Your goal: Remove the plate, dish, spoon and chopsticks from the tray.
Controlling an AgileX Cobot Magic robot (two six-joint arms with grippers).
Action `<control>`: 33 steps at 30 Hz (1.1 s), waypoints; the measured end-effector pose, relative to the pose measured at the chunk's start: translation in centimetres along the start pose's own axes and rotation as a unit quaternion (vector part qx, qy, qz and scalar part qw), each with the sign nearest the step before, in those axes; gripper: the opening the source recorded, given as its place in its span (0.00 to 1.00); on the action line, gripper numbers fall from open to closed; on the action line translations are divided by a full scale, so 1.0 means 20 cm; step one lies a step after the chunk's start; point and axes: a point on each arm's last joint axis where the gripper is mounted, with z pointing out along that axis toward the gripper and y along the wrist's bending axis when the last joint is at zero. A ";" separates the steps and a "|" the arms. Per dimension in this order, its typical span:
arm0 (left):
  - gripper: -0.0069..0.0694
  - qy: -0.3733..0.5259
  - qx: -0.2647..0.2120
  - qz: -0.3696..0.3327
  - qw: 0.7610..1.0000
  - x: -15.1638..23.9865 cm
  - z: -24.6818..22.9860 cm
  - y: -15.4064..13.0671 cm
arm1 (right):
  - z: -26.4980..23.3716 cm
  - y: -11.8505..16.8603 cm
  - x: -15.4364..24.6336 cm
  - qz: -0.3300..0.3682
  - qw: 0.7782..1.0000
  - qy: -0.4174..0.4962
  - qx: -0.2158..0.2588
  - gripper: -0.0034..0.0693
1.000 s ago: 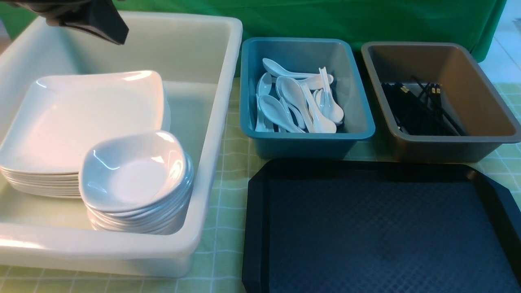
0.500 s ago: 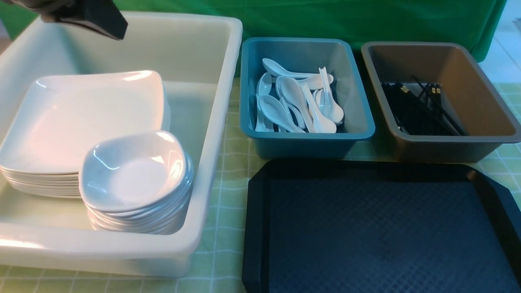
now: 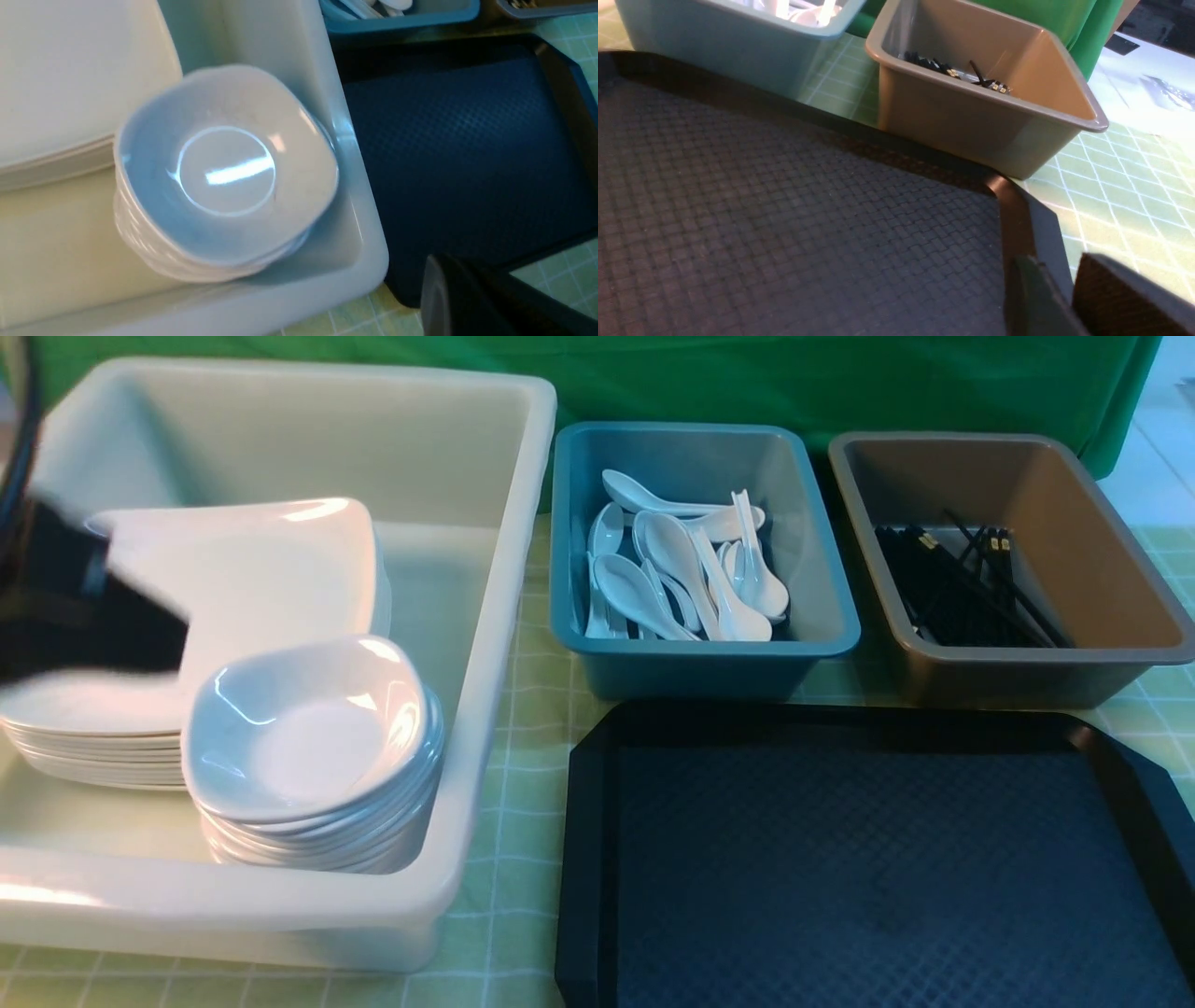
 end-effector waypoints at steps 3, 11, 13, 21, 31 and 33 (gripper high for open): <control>0.07 -0.064 -0.004 0.003 0.998 0.20 -0.07 -0.01 | 0.00 0.00 0.00 0.000 1.000 0.000 0.000 0.25; 0.07 -0.293 -0.028 0.013 0.955 0.55 -0.10 0.05 | 0.00 0.00 0.00 0.000 1.000 0.000 0.000 0.27; 0.07 -0.345 -0.034 0.016 0.938 0.59 -0.10 0.07 | 0.00 0.00 0.00 0.000 1.000 0.000 0.000 0.28; 0.07 -0.384 -0.059 0.030 0.921 0.66 -0.07 0.11 | 0.00 0.00 0.00 0.000 1.000 0.000 0.000 0.32; 0.07 -0.354 -0.123 0.083 0.923 0.69 -0.01 0.17 | 0.00 0.00 0.00 0.000 1.000 0.000 0.000 0.34; 0.07 -0.352 -0.131 0.091 0.922 0.69 0.00 0.18 | 0.00 0.00 0.00 0.000 1.000 0.000 0.000 0.34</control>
